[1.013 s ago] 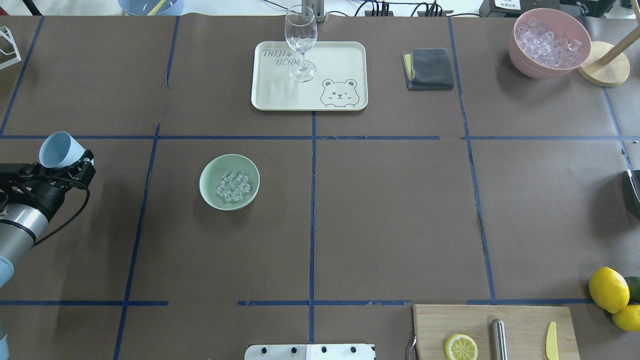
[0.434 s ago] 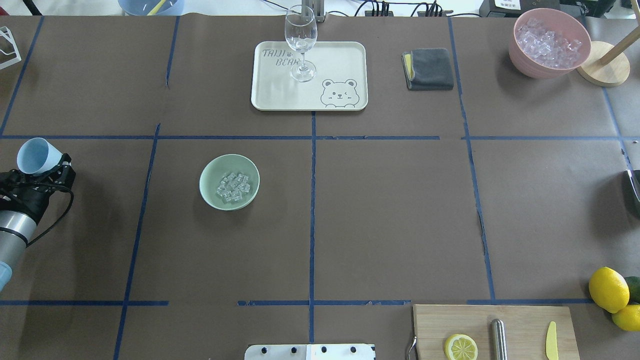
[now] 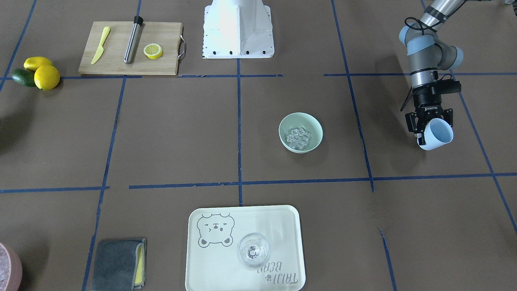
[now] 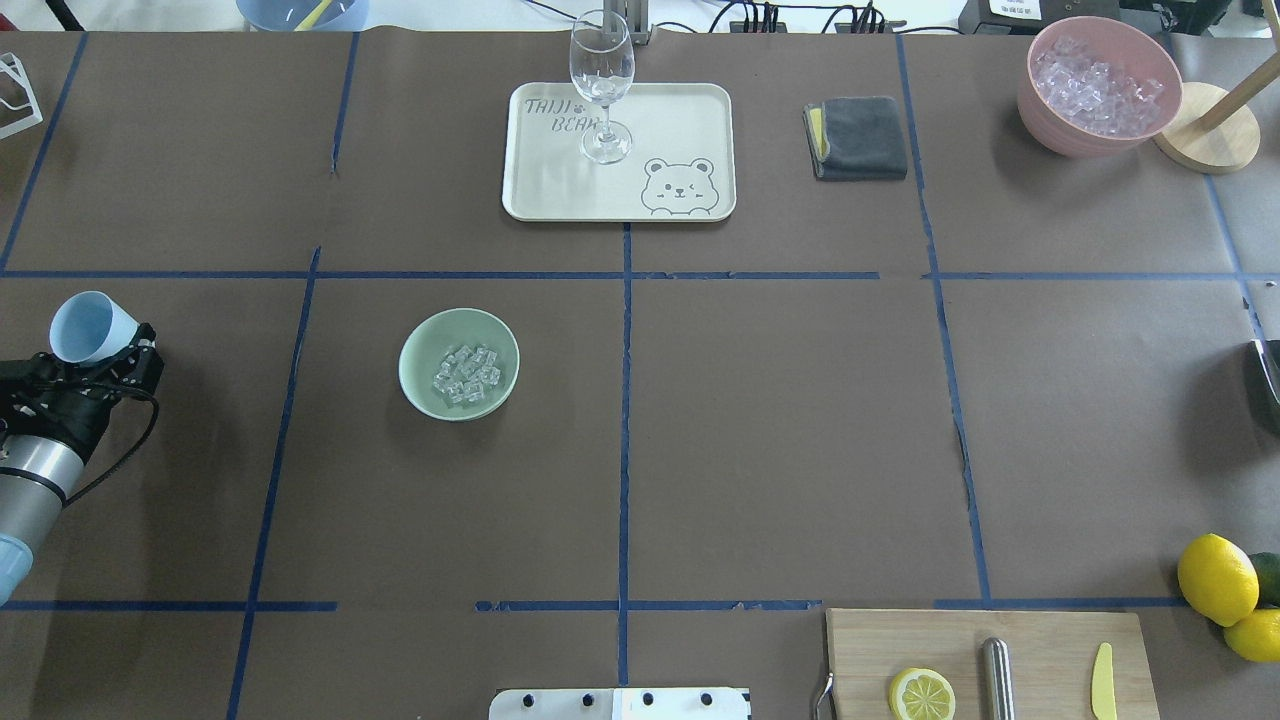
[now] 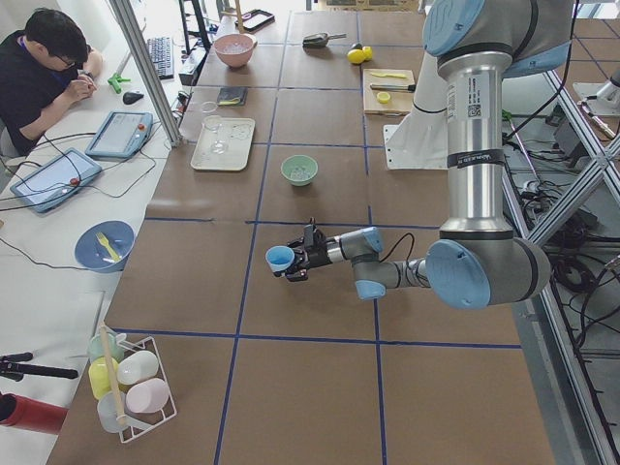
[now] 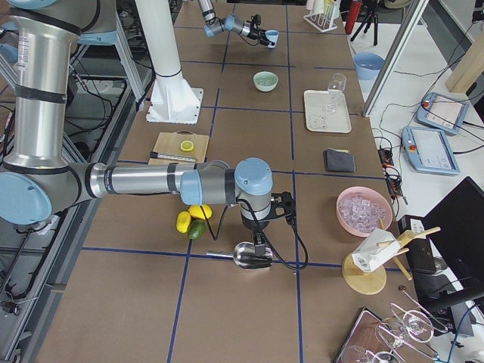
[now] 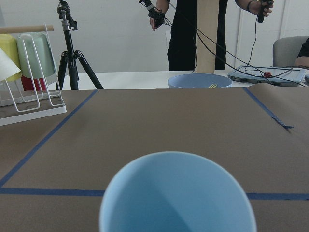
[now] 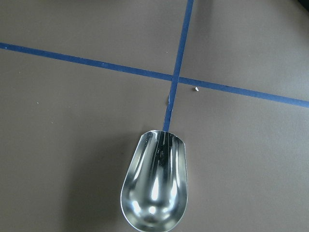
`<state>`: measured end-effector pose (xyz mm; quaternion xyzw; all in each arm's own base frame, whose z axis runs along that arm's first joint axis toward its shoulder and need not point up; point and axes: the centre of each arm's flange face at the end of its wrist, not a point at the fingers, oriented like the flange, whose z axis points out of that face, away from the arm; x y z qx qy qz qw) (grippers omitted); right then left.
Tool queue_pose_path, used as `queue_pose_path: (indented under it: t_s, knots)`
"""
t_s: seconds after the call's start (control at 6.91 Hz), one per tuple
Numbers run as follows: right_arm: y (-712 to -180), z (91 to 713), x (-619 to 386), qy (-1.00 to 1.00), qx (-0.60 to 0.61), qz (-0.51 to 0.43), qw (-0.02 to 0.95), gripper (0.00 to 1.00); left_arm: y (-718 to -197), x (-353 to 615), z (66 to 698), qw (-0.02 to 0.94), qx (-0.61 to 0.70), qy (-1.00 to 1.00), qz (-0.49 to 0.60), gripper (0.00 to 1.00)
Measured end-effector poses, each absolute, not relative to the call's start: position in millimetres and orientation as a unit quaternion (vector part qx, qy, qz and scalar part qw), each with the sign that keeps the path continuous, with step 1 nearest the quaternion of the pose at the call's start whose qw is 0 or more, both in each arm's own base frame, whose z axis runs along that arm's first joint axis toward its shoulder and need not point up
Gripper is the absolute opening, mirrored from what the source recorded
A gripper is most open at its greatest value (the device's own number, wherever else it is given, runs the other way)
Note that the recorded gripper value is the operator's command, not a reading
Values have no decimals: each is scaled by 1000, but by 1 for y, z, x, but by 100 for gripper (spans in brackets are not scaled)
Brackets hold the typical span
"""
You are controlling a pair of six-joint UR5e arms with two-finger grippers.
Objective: Pour ice into bowl
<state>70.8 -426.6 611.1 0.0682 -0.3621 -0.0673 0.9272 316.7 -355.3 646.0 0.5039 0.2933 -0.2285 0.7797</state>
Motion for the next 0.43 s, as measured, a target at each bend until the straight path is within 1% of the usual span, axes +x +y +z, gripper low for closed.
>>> queue_pose_path:
  t_s: [0.43]
  knots:
    - [-427,611,71,-362,68,-67,927,100,-350,321,646,780,501,299,-225,100]
